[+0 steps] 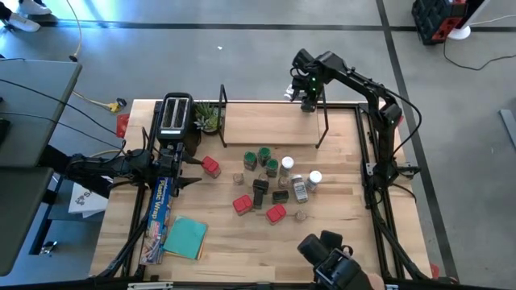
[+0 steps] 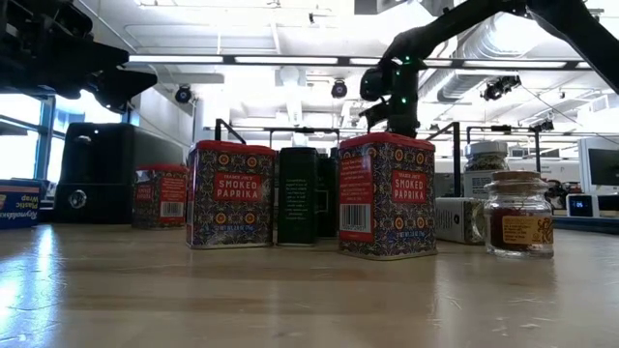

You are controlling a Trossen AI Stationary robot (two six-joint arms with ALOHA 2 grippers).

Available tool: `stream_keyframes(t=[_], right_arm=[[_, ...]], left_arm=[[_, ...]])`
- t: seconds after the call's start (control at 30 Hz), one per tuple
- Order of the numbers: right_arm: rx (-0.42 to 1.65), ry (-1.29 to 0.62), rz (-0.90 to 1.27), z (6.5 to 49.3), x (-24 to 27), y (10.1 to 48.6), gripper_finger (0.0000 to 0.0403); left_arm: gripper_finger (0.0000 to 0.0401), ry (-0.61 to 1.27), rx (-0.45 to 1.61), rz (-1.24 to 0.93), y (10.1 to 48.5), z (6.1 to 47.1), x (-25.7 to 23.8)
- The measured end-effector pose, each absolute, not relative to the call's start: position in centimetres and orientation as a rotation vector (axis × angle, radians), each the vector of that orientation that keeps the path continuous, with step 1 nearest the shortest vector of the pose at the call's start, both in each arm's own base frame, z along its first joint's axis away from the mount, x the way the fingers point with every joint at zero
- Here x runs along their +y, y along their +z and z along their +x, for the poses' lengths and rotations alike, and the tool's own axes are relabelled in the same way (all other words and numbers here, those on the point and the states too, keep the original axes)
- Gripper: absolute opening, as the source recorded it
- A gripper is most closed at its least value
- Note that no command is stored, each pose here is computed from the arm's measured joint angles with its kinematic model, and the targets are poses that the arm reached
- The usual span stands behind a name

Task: Shelf spices
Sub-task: Put the right green seasoning bottle on the shelf

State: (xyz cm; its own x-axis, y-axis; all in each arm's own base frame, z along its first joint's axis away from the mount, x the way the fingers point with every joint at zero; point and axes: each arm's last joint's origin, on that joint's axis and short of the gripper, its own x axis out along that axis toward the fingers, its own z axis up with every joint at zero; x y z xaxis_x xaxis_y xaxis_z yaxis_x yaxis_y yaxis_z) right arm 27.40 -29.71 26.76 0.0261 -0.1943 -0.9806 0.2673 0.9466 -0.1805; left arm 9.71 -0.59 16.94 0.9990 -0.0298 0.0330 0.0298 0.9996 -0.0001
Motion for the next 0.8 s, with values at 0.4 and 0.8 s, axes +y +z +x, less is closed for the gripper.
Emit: stream_keyframes(t=[0.4, 0.8], right_arm=[[1.504, -0.347, 0.053, 27.41, -29.72, 26.72, 0.0237], [1.576, -0.337, -0.017, 27.68, -29.08, 26.71, 0.0238]], left_arm=[[0.0268, -0.03, -0.033, -0.009, 16.95, 9.7, -0.59], [0.0268, -0.03, -0.033, -0.01, 16.94, 9.71, -0.6]])
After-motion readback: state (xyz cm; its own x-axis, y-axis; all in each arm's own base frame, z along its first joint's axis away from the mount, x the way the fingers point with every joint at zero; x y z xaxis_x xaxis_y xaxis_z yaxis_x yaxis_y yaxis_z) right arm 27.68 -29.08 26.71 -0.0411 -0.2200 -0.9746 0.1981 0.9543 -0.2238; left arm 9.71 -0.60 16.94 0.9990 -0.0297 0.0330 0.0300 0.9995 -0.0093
